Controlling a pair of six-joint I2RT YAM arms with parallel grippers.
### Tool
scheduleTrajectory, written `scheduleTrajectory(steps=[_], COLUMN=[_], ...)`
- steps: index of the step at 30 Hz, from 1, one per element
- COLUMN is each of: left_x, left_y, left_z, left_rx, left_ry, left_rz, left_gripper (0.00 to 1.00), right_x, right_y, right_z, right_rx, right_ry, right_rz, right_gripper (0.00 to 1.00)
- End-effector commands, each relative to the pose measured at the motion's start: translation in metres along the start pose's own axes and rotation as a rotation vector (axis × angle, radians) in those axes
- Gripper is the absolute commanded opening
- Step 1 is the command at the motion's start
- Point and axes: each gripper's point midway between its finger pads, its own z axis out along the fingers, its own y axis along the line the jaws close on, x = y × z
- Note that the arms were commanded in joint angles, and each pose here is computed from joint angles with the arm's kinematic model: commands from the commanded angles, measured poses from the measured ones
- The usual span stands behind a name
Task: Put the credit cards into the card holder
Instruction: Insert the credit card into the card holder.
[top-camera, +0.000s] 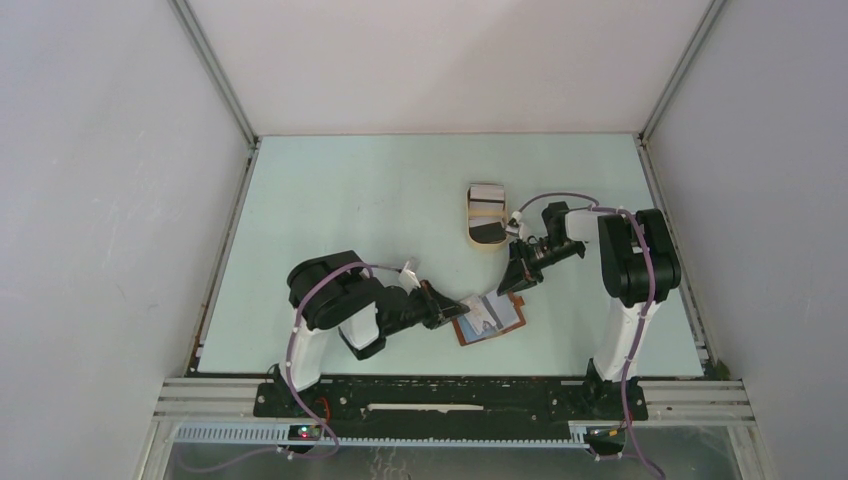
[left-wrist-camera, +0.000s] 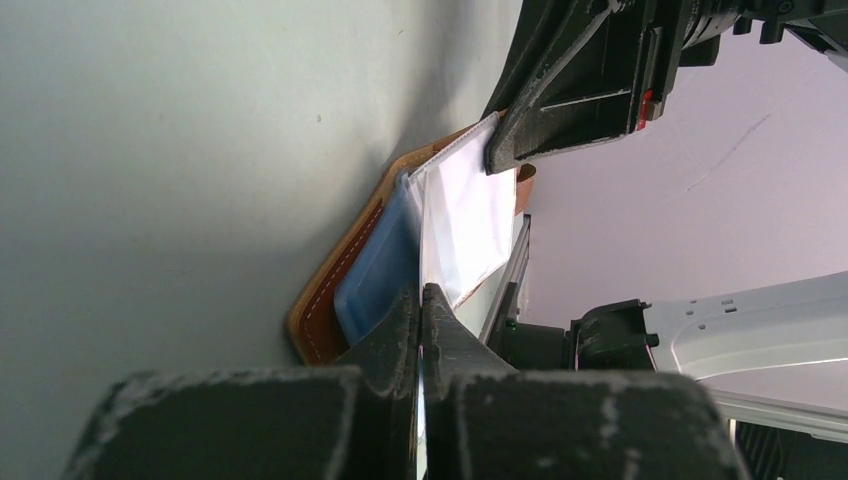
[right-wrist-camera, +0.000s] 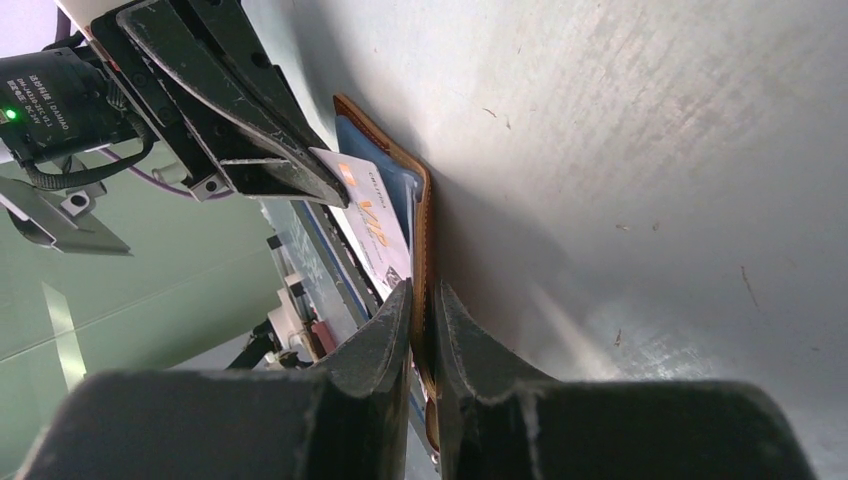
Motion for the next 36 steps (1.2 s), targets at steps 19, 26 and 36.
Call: scheduleTrajectory(steps=[19,26,36], left_x=[-0.002,0.002,0.009], left_y=[-0.013,-0.003,-0.002], left_z=[0.009,0.0,-0.005], left_rx=[0.046,0.007,-0.017], left_ry=[-0.031,-0.036,0.003], left_rz=[-0.08,-0.127,-0.096], left_gripper=[0.0,0.0,0.0], right_x=[0.003,0.003,-0.004], right_y=[-0.001,-0.003,-0.004], right_z=[-0.002,-0.002,-0.012], right_rx=[-0.038,-0.017,-0.06], right_ry=[-0.03,-0.072,-0.167], right_rz=[0.053,0.059,0.115], right_gripper=[0.23,0.2,0.06])
